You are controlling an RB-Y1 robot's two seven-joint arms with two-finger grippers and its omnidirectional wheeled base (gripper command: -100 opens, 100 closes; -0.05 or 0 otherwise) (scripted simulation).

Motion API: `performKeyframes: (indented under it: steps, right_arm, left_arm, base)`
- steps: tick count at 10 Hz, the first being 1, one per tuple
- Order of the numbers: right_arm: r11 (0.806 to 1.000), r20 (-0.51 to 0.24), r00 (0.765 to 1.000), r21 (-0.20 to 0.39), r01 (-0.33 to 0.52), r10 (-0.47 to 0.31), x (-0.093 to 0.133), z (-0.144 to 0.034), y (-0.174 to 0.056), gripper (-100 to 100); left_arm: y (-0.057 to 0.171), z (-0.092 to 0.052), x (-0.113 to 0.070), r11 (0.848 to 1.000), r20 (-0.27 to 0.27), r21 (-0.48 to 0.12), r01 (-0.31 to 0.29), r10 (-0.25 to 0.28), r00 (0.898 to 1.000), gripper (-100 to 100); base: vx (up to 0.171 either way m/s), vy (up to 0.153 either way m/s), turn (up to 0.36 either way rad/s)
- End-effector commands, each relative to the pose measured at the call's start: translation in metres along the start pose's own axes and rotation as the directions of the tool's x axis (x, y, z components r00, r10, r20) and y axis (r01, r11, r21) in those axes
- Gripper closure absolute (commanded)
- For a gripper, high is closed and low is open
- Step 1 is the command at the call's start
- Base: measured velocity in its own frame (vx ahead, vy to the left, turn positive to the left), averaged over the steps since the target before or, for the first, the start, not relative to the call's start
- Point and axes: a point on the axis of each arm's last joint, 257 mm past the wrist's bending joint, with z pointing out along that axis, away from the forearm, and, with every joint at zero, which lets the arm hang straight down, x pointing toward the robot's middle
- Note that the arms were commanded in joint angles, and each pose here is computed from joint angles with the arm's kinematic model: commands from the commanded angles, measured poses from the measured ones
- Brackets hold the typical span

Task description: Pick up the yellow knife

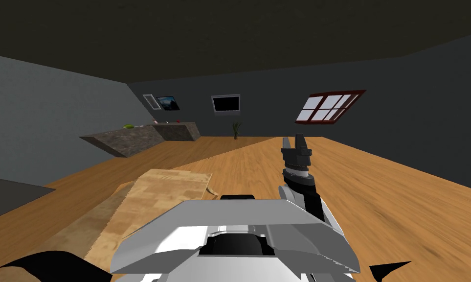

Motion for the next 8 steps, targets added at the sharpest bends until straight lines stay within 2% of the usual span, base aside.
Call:
performKeyframes:
  steps: [1,3,4,5,6,7,8]
  right_arm:
    - [1.0,0.0,1.0,0.0,0.0,0.0,0.0,0.0,0.0,0]
    - [1.0,0.0,1.0,0.0,0.0,0.0,0.0,0.0,0.0,0]
    - [1.0,0.0,1.0,0.0,0.0,0.0,0.0,0.0,0.0,0]
    - [1.0,0.0,1.0,0.0,0.0,0.0,0.0,0.0,0.0,0]
    - [1.0,0.0,1.0,0.0,0.0,0.0,0.0,0.0,0.0,0]
    - [1.0,0.0,1.0,0.0,0.0,0.0,0.0,0.0,0.0,0]
    - [1.0,0.0,1.0,0.0,0.0,0.0,0.0,0.0,0.0,0]
  left_arm:
    - [0.007,0.002,-0.011,0.999,0.009,-0.027,0.028,-0.028,1.0,-100]
    - [0.027,0.002,-0.031,0.992,0.032,-0.083,0.094,-0.091,0.995,-100]
    - [0.04,0.001,-0.044,0.983,0.05,-0.118,0.139,-0.134,0.99,-100]
    - [0.045,0.0,-0.049,0.978,0.057,-0.133,0.159,-0.153,0.987,-100]
    - [0.043,0.001,-0.045,0.983,0.05,-0.119,0.141,-0.136,0.989,-100]
    - [0.044,0.001,-0.045,0.982,0.052,-0.123,0.145,-0.14,0.989,0]
    - [0.047,0.011,-0.041,0.982,0.05,-0.123,0.142,-0.137,0.989,-100]
  base:
    - [0.068,0.057,-0.043]
    - [0.051,0.049,-0.092]
    - [0.076,0.065,-0.12]
    - [0.089,0.084,-0.062]
    - [0.039,0.041,-0.011]
    - [0.007,0.008,-0.001]
    - [-0.013,0.021,0.024]
